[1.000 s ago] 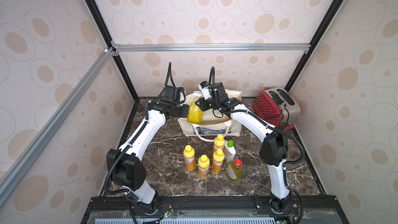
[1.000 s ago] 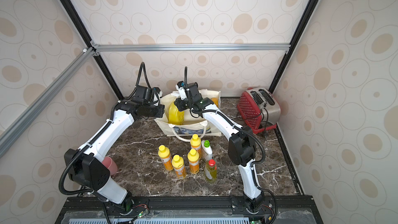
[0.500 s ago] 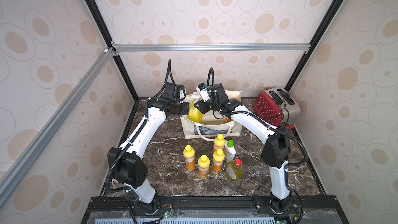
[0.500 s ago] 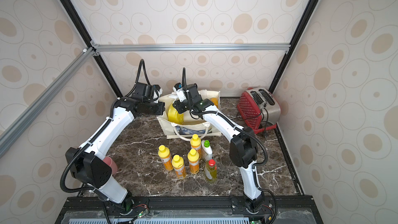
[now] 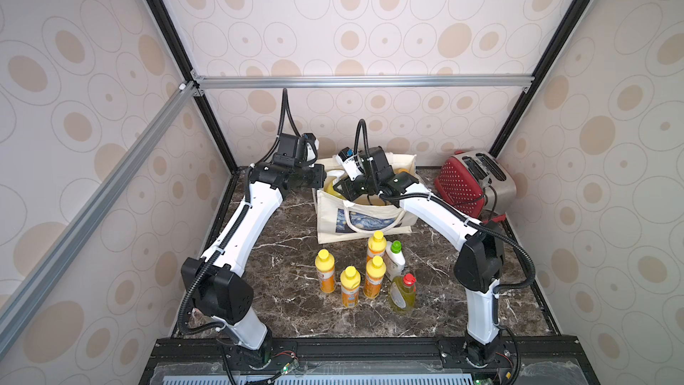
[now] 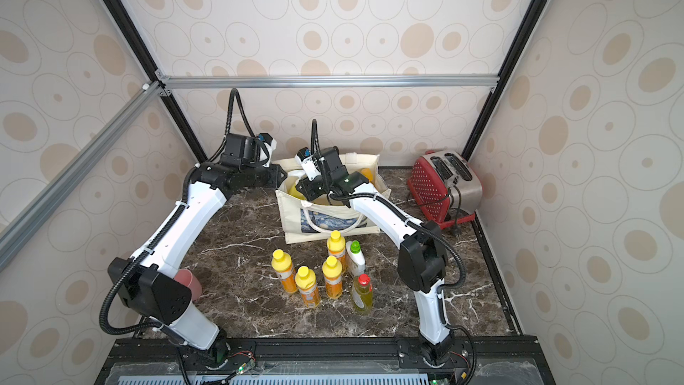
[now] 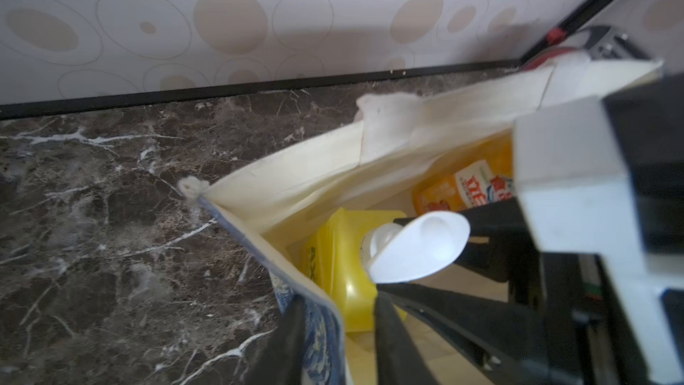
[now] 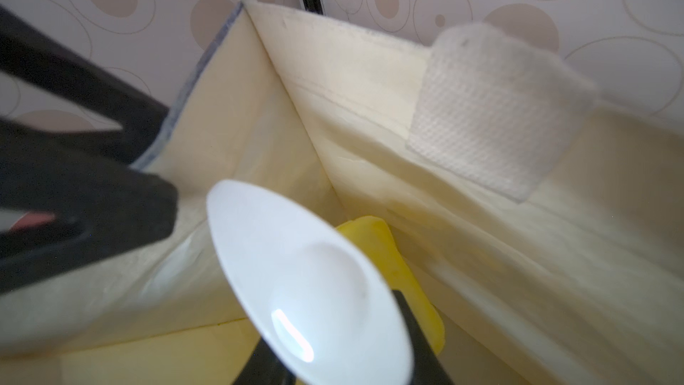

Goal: Pack dish soap into the shopping bag
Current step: Adjust the bottle of dish soap in the shopping bag.

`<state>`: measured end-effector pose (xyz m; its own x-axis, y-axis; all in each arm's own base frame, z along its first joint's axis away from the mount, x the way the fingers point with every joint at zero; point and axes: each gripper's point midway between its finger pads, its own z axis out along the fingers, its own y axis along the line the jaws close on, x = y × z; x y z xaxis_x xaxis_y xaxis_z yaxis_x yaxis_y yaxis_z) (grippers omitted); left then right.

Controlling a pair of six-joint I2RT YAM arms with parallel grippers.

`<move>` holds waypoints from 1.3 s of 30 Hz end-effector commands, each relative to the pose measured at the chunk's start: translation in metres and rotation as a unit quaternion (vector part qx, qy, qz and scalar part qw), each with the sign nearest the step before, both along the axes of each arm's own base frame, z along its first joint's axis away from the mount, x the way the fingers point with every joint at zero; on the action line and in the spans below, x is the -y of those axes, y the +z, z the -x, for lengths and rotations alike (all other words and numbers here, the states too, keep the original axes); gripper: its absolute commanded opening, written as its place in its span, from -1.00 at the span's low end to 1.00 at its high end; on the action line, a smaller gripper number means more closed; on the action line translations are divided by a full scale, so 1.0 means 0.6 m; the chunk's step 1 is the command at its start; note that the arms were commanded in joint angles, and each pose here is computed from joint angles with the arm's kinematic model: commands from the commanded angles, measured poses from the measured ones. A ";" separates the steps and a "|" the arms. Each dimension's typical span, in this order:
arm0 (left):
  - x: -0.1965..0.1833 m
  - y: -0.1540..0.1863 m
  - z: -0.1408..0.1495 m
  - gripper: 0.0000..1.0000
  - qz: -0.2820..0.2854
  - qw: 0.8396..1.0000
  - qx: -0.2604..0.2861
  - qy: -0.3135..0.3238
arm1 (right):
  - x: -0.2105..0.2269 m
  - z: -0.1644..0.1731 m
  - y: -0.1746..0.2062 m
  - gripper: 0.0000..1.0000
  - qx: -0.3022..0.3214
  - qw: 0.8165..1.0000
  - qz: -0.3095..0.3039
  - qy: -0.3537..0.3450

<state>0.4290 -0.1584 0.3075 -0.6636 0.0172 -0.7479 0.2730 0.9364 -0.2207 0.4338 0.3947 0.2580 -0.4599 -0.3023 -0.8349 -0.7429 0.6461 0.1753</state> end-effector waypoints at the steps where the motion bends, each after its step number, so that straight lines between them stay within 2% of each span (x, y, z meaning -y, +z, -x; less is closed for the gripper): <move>1: -0.030 0.054 0.017 0.42 0.006 0.997 0.065 0.030 | -0.041 0.051 0.132 -1.00 0.032 0.992 -0.099 0.070; 4: -0.066 0.059 0.043 0.76 -0.008 0.994 0.082 0.068 | -0.048 0.057 0.131 -1.00 0.022 0.991 -0.101 0.083; 7: -0.108 0.066 0.059 0.91 -0.012 0.989 0.096 0.115 | -0.047 0.067 0.144 -1.00 0.022 0.990 -0.108 0.091; 10: -0.150 0.065 0.061 0.92 0.001 0.981 0.102 0.162 | -0.044 0.077 0.159 -1.00 0.022 0.988 -0.114 0.100; 14: -0.201 0.029 0.055 0.89 -0.001 0.973 0.074 0.218 | -0.041 0.091 0.184 -1.00 0.027 0.986 -0.127 0.108; 17: -0.203 -0.007 0.042 0.84 0.006 0.976 0.039 0.213 | -0.039 0.094 0.201 -1.00 0.034 0.985 -0.133 0.107; 25: -0.141 -0.072 0.000 0.76 0.051 0.989 -0.024 0.136 | -0.046 0.117 0.248 -1.00 0.041 0.980 -0.146 0.132; 32: -0.132 -0.079 -0.009 0.76 0.063 0.990 -0.025 0.126 | -0.057 0.132 0.268 -1.00 0.036 0.973 -0.167 0.156; 39: -0.127 -0.082 -0.017 0.76 0.075 0.989 -0.022 0.125 | -0.085 0.170 0.239 -1.00 0.011 0.969 -0.155 0.194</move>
